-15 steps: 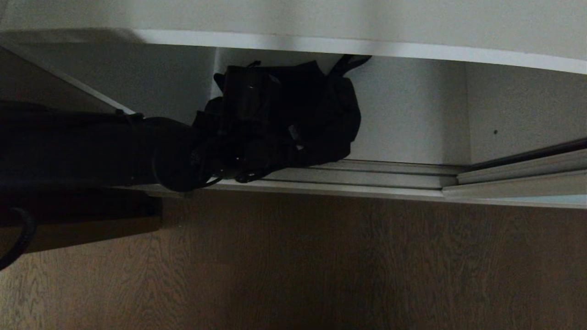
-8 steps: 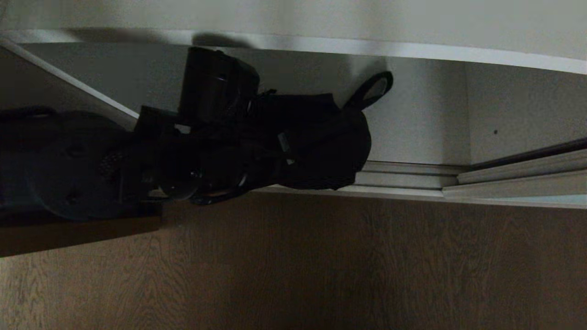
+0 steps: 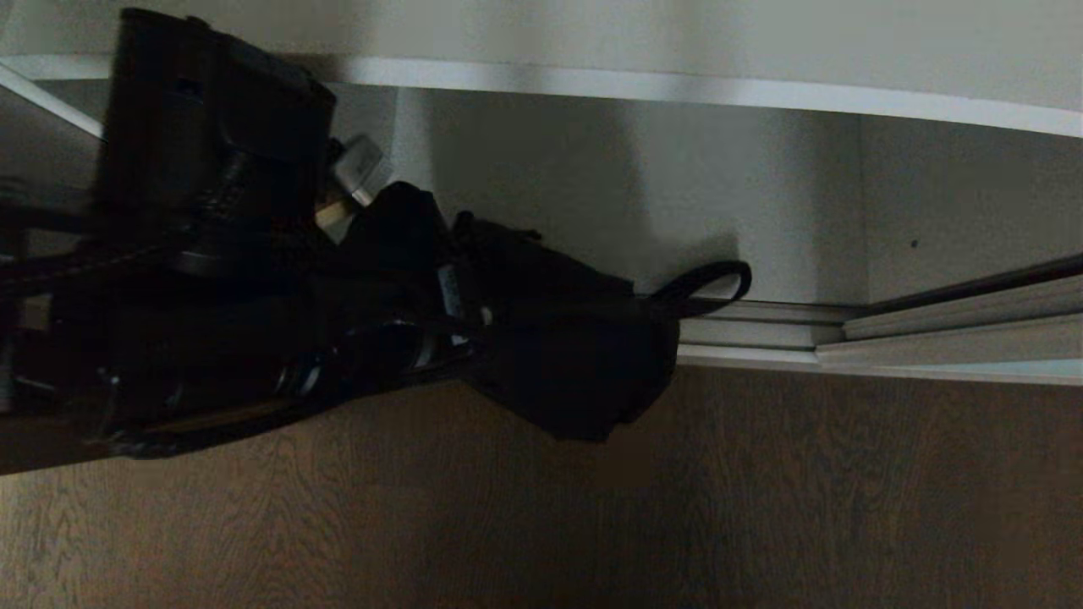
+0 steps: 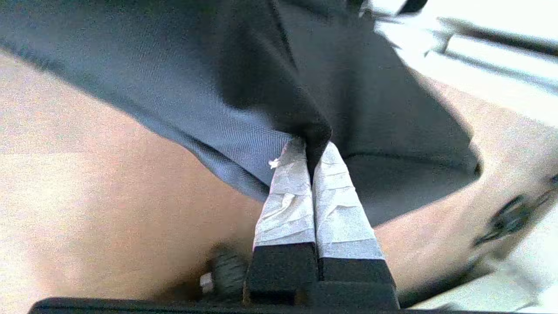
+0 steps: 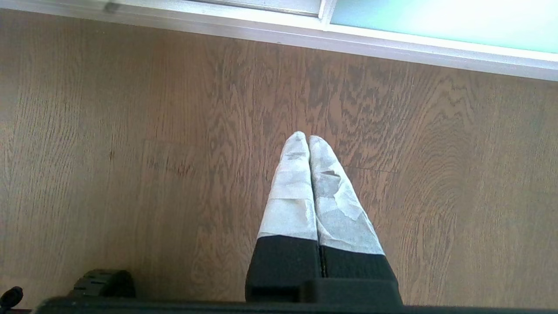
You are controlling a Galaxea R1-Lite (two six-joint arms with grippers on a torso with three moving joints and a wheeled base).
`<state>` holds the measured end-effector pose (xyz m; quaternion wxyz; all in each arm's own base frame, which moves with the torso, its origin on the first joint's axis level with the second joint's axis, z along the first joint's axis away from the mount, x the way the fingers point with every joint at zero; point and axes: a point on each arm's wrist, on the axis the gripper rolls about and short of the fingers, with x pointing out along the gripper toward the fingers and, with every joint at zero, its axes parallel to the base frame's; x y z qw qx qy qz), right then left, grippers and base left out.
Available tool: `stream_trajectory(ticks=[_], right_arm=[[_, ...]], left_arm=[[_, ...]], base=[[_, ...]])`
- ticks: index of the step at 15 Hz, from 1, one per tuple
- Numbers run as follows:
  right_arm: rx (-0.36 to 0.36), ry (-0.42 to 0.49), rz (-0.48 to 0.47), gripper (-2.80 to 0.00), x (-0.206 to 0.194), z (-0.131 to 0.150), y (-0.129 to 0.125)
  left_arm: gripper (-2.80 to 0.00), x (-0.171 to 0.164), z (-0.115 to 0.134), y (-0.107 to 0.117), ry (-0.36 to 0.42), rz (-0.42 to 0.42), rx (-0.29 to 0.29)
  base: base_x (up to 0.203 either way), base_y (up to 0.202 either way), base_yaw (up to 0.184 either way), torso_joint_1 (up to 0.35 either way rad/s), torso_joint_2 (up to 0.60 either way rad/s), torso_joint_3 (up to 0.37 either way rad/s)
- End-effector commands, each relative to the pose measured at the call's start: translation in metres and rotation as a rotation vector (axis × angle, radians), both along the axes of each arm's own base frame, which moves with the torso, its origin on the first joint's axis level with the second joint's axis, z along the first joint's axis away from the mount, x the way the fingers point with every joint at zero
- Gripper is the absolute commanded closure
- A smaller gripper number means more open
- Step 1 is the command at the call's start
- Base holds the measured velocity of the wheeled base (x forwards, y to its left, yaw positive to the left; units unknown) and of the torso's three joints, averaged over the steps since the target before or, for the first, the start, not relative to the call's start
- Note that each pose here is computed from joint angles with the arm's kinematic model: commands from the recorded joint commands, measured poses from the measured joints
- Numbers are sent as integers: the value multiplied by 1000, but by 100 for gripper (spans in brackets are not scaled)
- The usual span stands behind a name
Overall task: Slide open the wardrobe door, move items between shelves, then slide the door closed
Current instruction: Place the bag on the higher shelf
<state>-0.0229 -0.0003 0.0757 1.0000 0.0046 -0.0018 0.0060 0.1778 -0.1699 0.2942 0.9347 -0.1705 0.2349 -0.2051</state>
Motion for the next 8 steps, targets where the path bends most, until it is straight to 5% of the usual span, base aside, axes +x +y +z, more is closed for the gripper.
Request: stream_trajectory(ticks=[1,8], right_arm=[[0,-1,0,0,0,0,0],[0,-1,0,0,0,0,0]], left_arm=[[0,-27,11,26,-54,-6,21],[0,-74,22,77,-200,41,215]], base=[[0,0,0,0,0,0],[0,0,0,0,0,0]])
